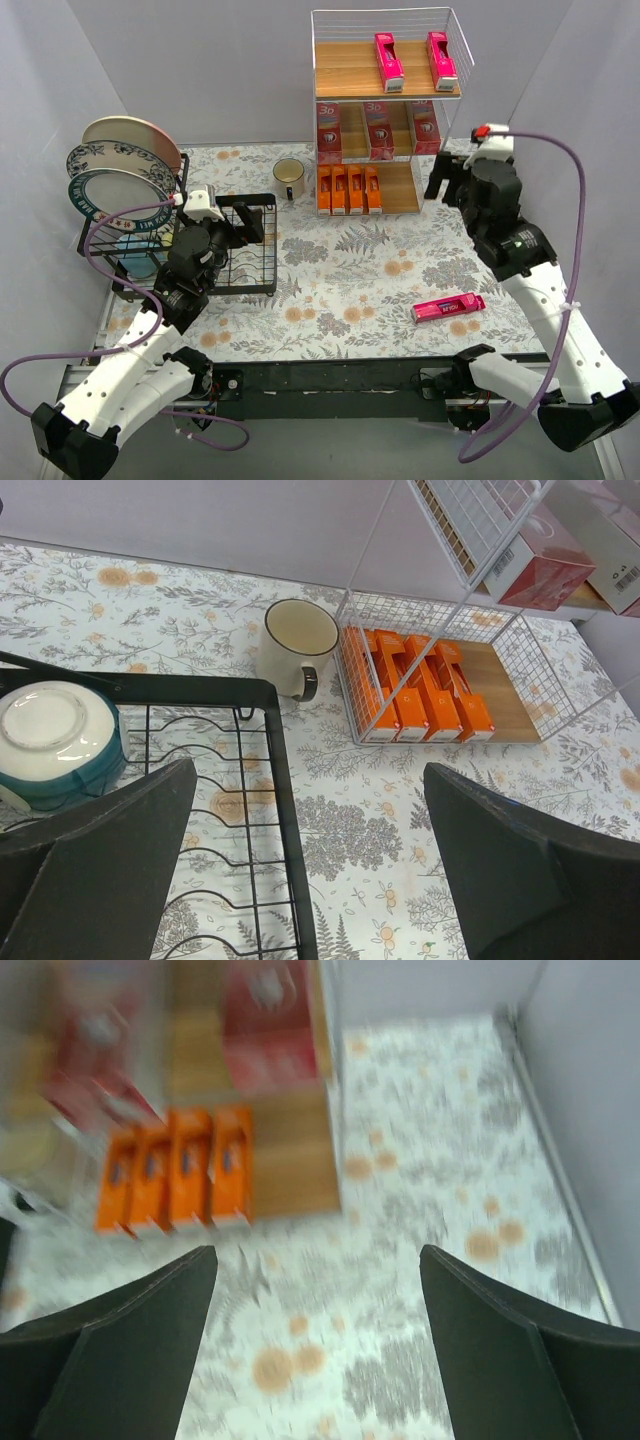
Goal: Place and organize the toothpastes onto the shelf
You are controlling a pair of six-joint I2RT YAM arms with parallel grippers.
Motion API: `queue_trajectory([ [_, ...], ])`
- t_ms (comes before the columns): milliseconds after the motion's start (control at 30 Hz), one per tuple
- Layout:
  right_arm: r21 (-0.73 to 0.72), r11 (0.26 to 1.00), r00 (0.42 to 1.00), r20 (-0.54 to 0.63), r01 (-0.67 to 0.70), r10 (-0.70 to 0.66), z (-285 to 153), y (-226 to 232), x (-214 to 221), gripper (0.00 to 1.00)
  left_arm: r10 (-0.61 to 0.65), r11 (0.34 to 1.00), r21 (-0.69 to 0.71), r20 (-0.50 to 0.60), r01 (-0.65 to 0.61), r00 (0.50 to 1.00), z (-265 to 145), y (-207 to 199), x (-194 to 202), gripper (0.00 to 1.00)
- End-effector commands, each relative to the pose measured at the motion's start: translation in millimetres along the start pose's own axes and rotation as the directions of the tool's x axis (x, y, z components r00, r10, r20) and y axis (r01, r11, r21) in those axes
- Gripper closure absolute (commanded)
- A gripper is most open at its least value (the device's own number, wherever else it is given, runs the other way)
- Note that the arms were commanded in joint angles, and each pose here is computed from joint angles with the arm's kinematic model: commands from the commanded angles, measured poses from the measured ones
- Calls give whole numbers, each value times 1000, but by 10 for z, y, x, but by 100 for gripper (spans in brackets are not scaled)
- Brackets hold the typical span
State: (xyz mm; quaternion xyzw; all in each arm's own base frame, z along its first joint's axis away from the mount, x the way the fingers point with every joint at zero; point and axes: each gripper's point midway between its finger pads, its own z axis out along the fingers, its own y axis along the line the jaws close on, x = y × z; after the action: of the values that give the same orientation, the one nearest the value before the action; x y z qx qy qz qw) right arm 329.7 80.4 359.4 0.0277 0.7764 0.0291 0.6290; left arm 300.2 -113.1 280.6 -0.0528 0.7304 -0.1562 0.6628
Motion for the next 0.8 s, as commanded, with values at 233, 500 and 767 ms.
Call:
queue_trajectory([
  [233,406,897,788,-490,-173,373,-551,-719,2545,4,-10,1000,29,39,9,999,-93,-36,-155,2],
  [500,565,800,664,-521,-202,536,-748,-835,3204,2,-10,999,43,46,8,999,-106,-53,-164,2],
  [767,584,775,556,-571,-242,604,-698,-730,3609,3,10,1000,21,8,-11,1000,-15,-23,-27,2],
])
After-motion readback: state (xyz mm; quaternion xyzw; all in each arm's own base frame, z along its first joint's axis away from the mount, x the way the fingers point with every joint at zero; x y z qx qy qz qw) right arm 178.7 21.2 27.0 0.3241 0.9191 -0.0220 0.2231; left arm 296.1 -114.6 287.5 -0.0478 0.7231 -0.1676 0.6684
